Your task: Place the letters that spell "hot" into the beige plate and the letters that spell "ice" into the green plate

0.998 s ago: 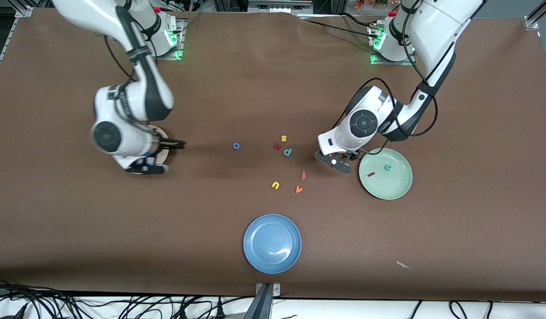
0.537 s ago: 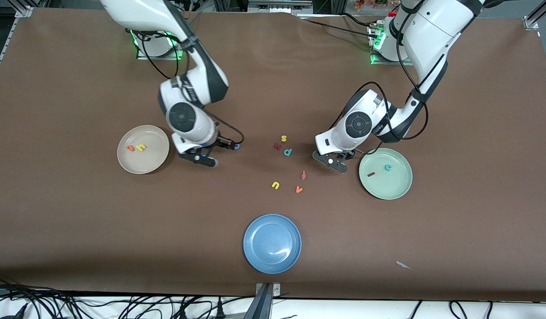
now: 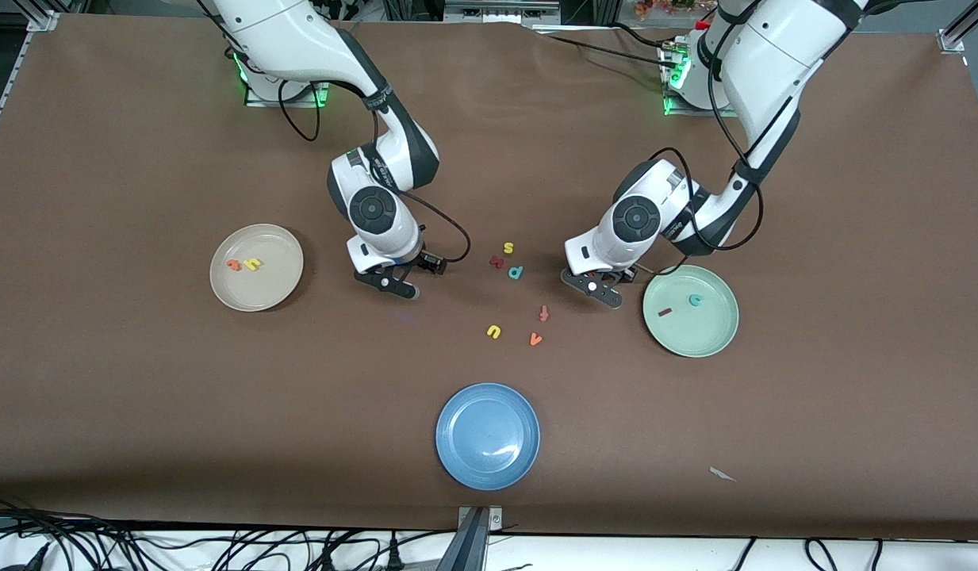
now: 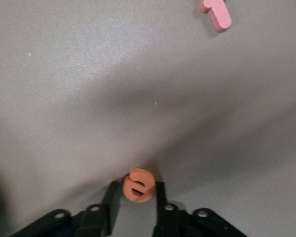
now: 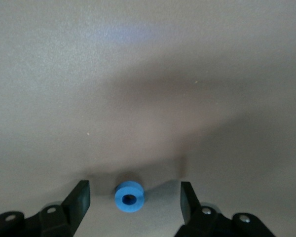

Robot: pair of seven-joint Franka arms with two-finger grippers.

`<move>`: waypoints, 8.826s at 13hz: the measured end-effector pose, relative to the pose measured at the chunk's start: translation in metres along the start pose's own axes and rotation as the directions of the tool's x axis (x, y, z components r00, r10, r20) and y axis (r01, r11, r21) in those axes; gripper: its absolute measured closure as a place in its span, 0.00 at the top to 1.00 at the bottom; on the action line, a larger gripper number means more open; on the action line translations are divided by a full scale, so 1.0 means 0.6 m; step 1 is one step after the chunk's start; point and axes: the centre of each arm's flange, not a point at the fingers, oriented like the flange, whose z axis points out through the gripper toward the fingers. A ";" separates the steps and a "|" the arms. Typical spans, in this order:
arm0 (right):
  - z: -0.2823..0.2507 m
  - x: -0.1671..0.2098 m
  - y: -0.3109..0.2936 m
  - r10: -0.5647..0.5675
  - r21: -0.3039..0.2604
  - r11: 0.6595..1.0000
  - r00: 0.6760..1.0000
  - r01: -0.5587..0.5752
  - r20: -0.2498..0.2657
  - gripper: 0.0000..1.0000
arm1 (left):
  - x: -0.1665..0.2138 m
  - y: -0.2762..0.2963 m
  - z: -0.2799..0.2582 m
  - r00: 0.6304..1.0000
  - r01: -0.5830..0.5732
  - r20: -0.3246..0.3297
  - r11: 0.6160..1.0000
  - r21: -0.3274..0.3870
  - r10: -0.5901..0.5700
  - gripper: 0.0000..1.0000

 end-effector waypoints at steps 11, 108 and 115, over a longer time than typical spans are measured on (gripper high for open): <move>0.005 -0.012 -0.006 -0.002 -0.005 1.000 1.000 0.002 0.002 0.48 | 0.031 -0.167 -0.144 0.994 -0.113 0.011 0.992 0.050 0.112 0.28; -0.706 0.274 0.542 -0.363 -0.061 0.931 0.930 0.360 -0.055 1.00 | -0.262 -0.373 -0.737 0.918 0.386 -0.077 0.922 -0.036 -0.388 1.00; -0.708 0.273 0.542 -0.363 -0.061 0.931 0.930 0.360 -0.057 1.00 | -0.262 -0.374 -0.737 0.918 0.386 -0.077 0.922 -0.036 -0.388 1.00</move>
